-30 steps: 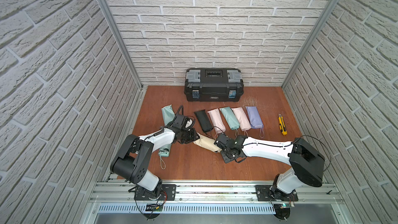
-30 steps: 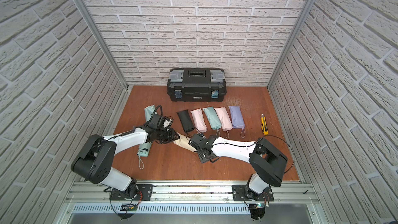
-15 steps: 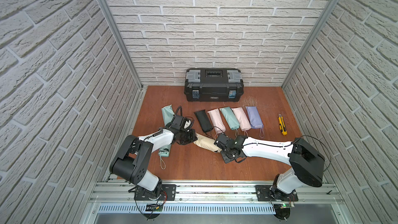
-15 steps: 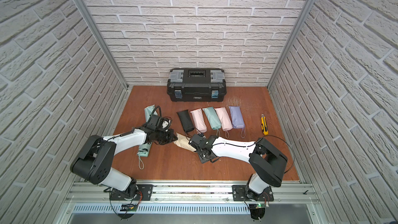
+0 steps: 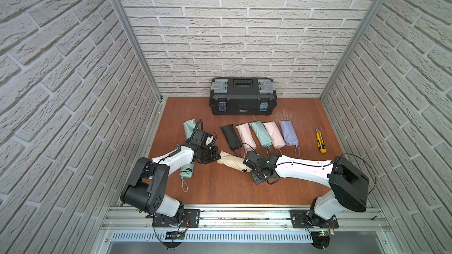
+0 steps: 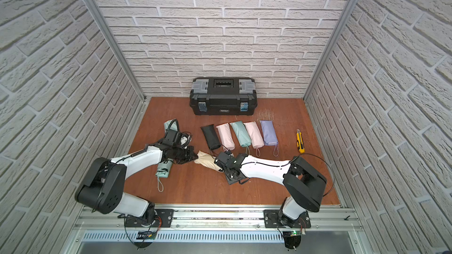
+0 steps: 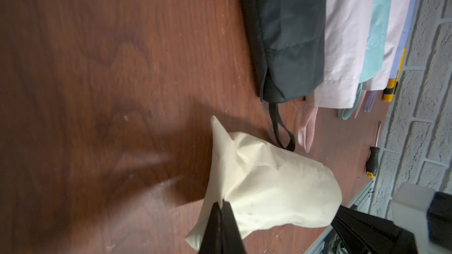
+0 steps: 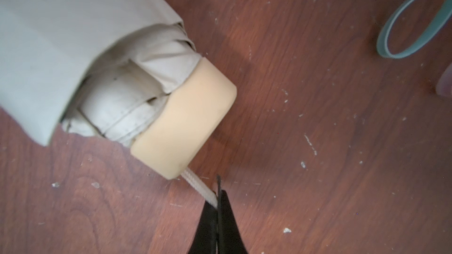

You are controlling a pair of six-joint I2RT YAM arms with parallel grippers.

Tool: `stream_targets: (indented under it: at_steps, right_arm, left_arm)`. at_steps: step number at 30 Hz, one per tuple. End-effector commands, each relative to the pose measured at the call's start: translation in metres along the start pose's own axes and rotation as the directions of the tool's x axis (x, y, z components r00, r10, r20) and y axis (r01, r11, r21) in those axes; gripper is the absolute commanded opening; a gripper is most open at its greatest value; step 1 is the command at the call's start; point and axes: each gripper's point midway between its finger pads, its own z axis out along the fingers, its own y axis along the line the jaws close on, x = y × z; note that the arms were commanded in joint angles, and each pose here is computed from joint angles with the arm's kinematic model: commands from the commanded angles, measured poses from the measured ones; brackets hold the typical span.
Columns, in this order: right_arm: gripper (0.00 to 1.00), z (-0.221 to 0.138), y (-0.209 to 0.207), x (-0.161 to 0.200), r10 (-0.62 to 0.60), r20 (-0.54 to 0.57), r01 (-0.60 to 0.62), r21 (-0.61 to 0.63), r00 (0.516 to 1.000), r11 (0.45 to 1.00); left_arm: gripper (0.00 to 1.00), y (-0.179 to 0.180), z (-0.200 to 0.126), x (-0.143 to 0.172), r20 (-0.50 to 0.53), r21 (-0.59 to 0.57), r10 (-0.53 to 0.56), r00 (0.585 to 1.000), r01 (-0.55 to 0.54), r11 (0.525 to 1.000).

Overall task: Take umbrellas out of sleeves
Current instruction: Take out the umbrella from the umbrella sleeve.

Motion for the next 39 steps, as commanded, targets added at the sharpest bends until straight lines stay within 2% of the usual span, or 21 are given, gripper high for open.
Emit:
stream_targets:
  at_steps: [1,39]
  right_arm:
    - [0.03,-0.010,-0.012,0.002,0.010,0.013,-0.010,0.037,1.000,0.999]
    - [0.02,-0.007,-0.025,0.013,0.021,0.005,-0.021,0.086,1.000,0.996]
  left_arm:
    - [0.00,0.002,-0.010,-0.015,0.050,-0.022,0.020,0.999,-0.018,1.000]
    - [0.00,0.004,-0.026,-0.025,0.078,-0.062,0.054,0.996,-0.049,0.997]
